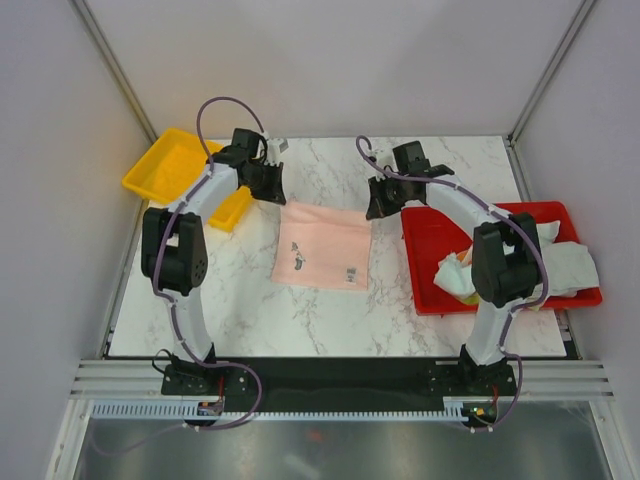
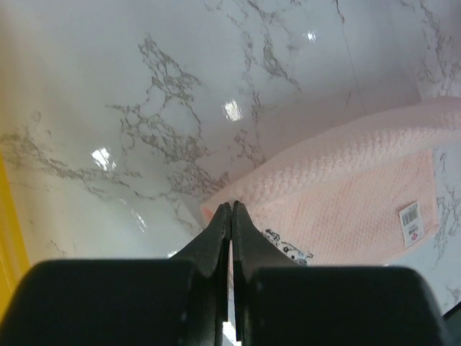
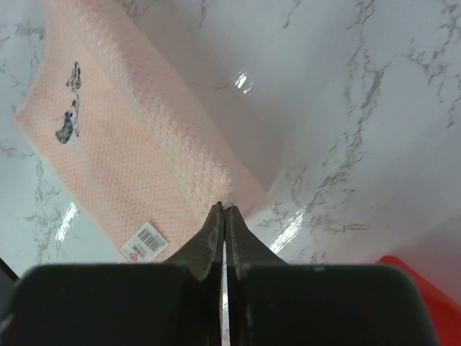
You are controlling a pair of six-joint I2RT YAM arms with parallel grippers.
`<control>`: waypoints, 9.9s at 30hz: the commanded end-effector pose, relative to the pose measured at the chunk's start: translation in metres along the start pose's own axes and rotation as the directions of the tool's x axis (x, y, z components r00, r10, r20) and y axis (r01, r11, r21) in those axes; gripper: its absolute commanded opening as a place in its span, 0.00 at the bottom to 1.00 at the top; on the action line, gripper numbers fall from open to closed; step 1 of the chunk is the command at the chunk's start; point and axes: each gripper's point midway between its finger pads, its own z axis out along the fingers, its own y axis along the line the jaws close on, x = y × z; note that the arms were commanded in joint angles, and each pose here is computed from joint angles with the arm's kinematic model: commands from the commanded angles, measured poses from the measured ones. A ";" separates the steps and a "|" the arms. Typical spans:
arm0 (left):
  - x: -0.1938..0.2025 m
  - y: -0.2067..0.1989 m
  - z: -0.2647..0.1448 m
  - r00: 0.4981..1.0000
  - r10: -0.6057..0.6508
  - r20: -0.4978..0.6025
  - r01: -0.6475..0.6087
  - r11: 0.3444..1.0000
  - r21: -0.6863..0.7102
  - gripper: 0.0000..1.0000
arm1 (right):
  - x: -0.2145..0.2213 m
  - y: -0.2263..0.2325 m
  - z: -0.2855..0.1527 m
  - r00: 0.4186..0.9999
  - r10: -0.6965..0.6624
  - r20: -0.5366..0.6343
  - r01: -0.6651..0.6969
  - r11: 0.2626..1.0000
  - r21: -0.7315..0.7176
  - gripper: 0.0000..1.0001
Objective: Fold and stack the towels
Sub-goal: Fold the towel, then neatly place the folded towel into the bin, then grab crumpled towel
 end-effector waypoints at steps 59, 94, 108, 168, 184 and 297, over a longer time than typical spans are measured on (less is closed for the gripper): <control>0.126 -0.036 -0.083 0.972 -0.235 -0.002 0.219 0.909 -0.354 0.47 | 0.104 0.109 -0.052 0.988 0.152 0.014 -0.152 0.988 0.024 0.33; 0.144 -0.064 -0.012 0.844 -0.532 -0.071 0.521 0.843 -0.133 0.45 | 0.151 0.091 0.003 0.956 0.293 0.012 -0.293 0.954 0.069 0.28; 0.081 -0.076 -0.037 0.918 -0.396 0.027 0.396 0.918 0.007 0.54 | 0.135 0.086 -0.016 0.967 0.243 0.069 -0.250 0.962 0.111 0.28; 0.193 -0.037 0.012 0.864 -0.455 -0.213 0.430 0.889 -0.158 0.58 | 0.056 0.105 -0.090 0.968 0.029 0.251 -0.058 0.992 0.110 0.66; 0.136 -0.049 -0.018 0.920 -0.356 -0.161 0.327 0.927 -0.182 0.02 | 0.063 0.102 -0.093 0.965 0.038 0.261 -0.073 0.990 0.124 0.66; 0.011 -0.183 -0.132 0.970 -0.066 0.233 0.034 0.990 0.137 0.91 | 0.211 -0.237 -0.266 0.549 0.470 0.691 -0.703 -0.187 0.686 0.63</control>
